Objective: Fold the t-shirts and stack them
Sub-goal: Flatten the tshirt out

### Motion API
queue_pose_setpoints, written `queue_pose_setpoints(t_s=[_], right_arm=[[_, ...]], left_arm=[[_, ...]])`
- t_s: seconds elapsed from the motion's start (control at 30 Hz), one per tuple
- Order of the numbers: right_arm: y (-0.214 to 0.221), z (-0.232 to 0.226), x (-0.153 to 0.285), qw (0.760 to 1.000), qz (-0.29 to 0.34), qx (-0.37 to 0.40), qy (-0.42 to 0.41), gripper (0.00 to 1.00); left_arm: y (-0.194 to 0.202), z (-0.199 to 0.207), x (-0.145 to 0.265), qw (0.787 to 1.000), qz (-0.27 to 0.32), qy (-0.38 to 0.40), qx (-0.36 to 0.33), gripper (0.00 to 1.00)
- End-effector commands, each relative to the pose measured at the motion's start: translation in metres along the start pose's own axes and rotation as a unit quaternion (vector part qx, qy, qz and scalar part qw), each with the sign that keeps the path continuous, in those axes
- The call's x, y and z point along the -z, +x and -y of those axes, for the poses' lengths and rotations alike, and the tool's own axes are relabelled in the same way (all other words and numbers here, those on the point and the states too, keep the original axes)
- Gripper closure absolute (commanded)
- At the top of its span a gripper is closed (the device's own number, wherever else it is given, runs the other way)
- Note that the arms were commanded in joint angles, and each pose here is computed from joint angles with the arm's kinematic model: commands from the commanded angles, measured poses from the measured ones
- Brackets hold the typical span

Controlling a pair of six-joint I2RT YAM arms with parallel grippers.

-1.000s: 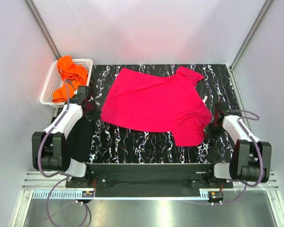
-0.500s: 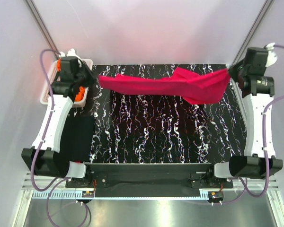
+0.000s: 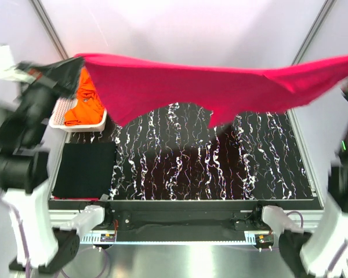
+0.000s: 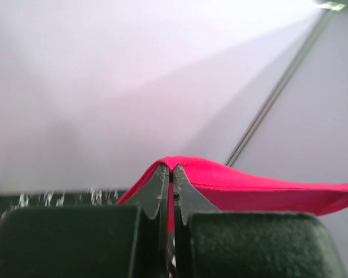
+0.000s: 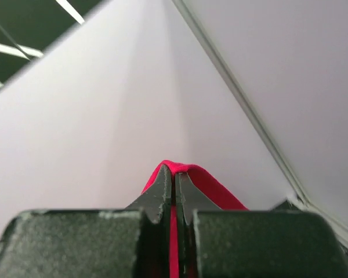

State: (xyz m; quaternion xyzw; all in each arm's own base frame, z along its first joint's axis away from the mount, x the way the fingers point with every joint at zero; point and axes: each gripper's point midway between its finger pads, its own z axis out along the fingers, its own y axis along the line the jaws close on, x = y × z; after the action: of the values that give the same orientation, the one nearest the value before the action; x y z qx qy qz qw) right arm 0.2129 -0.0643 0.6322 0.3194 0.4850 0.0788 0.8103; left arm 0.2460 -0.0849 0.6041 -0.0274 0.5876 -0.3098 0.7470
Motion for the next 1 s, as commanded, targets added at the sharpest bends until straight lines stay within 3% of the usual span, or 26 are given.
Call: queue_pose_setpoints(t_s=[0.0, 0.1, 0.23, 0.43, 0.7, 0.83, 0.87, 0.97], right_arm=[[-0.07, -0.005, 0.043, 0.994, 0.109, 0.0, -0.017, 1.0], [-0.08, -0.006, 0.062, 0.991, 0.126, -0.008, -0.035, 1.0], [-0.065, -0.009, 0.049, 0.992, 0.114, -0.002, -0.047, 1.0], [-0.001, -0.003, -0.006, 0.998, 0.046, 0.015, -0.033, 1.0], [0.161, 0.052, -0.099, 0.995, -0.079, 0.062, 0.017, 1.0], [0.239, 0.082, -0.139, 0.987, -0.13, 0.089, 0.038, 1.0], [0.259, 0.086, -0.147, 0.984, -0.146, 0.093, 0.034, 1.0], [0.327, 0.11, -0.174, 0.975, -0.191, 0.102, 0.041, 1.0]], left_arm=[[-0.038, 0.034, 0.032, 0.997, 0.061, 0.045, -0.02, 1.0], [-0.047, 0.042, 0.046, 0.996, 0.077, 0.048, -0.016, 1.0], [-0.045, 0.033, 0.041, 0.996, 0.079, 0.031, -0.014, 1.0], [0.01, -0.03, -0.005, 0.998, 0.027, -0.05, 0.005, 1.0], [0.144, -0.149, -0.095, 0.982, -0.09, -0.161, 0.031, 1.0], [0.195, -0.191, -0.135, 0.979, -0.108, -0.171, 0.03, 1.0], [0.231, -0.216, -0.152, 0.972, -0.14, -0.185, 0.033, 1.0], [0.29, -0.263, -0.187, 0.961, -0.184, -0.205, 0.024, 1.0]])
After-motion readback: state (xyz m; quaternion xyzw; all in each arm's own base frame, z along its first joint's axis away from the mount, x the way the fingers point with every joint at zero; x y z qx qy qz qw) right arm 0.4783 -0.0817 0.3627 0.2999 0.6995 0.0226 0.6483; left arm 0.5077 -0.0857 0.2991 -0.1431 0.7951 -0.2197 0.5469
